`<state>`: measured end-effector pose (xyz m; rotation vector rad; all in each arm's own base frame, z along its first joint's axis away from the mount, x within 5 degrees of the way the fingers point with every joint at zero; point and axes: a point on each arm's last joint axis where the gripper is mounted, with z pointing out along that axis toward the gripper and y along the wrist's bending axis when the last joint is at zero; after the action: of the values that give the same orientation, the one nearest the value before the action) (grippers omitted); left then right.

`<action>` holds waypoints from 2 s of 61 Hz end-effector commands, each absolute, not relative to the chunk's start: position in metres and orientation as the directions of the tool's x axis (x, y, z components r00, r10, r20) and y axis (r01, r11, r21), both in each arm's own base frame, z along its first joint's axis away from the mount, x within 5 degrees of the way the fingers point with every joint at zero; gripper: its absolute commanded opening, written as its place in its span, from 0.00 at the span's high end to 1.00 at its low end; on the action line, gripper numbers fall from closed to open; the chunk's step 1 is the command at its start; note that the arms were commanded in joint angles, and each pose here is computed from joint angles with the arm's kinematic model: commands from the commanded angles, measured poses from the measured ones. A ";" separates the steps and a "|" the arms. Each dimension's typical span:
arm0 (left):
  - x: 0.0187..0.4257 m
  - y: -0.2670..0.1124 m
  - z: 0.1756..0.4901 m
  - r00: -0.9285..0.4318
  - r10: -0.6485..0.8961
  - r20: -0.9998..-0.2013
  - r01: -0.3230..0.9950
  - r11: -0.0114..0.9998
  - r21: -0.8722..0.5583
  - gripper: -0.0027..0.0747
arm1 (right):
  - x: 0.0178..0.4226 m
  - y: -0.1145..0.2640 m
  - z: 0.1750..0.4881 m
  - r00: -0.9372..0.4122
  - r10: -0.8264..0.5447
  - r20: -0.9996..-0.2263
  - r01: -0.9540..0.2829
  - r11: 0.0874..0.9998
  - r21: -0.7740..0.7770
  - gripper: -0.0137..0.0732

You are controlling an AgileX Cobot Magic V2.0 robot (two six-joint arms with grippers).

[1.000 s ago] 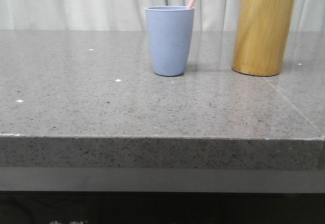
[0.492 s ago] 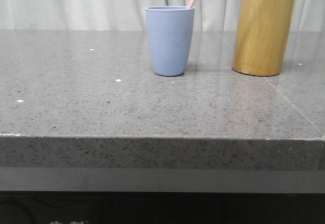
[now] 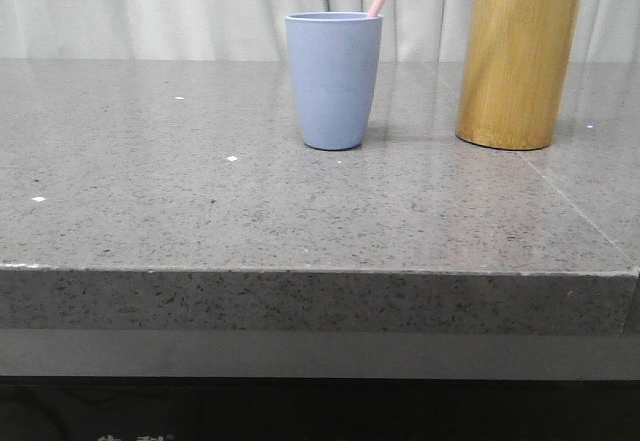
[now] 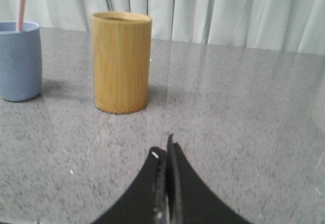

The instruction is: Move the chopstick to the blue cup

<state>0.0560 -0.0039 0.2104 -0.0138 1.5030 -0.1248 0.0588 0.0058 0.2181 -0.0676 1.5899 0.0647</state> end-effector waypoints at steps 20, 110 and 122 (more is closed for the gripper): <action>0.054 -0.003 0.215 0.150 -0.105 -0.983 0.080 0.992 -0.094 0.99 | 0.054 0.001 0.210 0.121 0.021 -0.992 -0.027 0.999 0.017 0.98; 0.054 -0.003 0.215 0.150 -0.105 -0.983 0.080 0.992 -0.094 0.99 | 0.054 -0.001 0.212 0.154 0.118 -0.981 0.004 0.993 0.120 0.98; 0.054 -0.003 0.215 0.150 -0.105 -0.983 0.080 0.992 -0.094 0.99 | 0.054 -0.001 0.212 0.153 0.119 -0.981 0.004 0.993 0.121 0.98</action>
<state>0.0560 -0.0039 0.2104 -0.0142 1.5030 -0.1253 0.0567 -0.0011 0.2031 0.1119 1.5137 0.0861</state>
